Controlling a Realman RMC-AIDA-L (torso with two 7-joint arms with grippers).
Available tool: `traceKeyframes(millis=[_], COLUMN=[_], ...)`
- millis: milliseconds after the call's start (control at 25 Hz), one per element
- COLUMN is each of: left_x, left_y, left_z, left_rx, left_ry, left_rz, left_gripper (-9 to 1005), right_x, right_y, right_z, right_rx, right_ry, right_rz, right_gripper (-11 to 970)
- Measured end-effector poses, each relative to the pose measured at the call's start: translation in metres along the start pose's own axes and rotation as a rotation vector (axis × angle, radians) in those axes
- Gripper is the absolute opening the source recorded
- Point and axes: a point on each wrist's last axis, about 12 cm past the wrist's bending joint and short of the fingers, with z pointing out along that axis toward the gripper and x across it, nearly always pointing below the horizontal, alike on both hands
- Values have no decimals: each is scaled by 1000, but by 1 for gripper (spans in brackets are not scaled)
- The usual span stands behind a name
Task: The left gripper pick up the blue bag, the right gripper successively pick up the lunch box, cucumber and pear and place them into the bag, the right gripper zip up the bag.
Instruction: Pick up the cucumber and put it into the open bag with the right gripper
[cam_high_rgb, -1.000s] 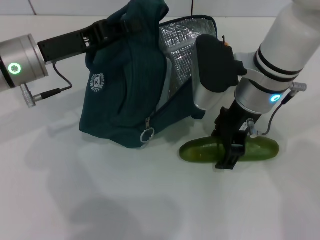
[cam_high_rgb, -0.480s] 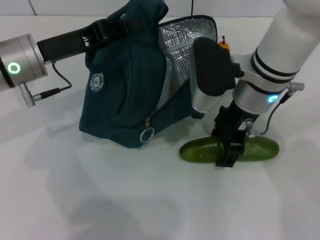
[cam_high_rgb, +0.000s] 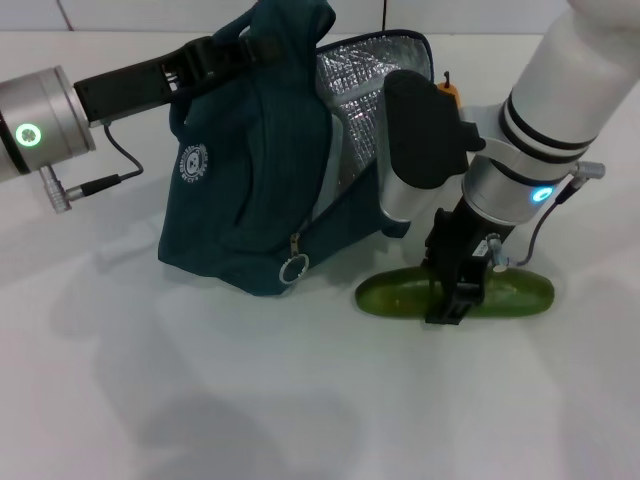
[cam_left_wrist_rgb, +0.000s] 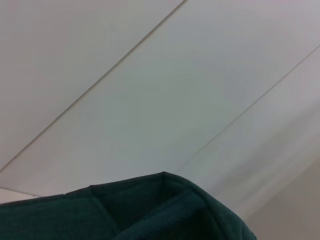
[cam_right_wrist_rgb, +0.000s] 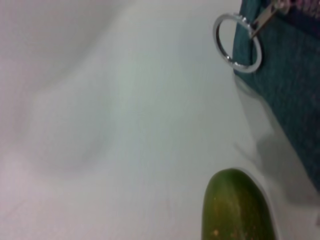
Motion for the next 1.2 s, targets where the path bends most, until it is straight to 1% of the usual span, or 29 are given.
traceKeyframes(millis=[160, 280, 440, 600, 720, 1040, 1200], left_x=[1, 1, 1, 2, 1, -1, -1], left_y=[0, 1, 2, 2, 2, 2, 2], left_z=[-1, -2, -5, -9, -10, -12, -13], left_rx=[-2, -5, -9, -13, -10, -8, -9], left_ry=[-1, -2, -3, -10, -19, -26, -27], left_rz=[-2, -2, -4, -6, -6, -5, -4], left_gripper=[47, 47, 47, 48, 48, 48, 48], right_x=[-2, -3, 4, 16, 25, 56, 71], right_y=[0, 1, 8, 21, 31, 40, 47], right_z=[-2, -8, -14, -21, -29, -52, -66], right_rx=[3, -13, -45, -54, -58, -58, -51], right_ry=[-4, -9, -14, -22, -70, -216, -346], right_rz=[-6, -4, -2, -13, 2, 104, 140], right_gripper=[608, 566, 568, 570, 571, 575, 577])
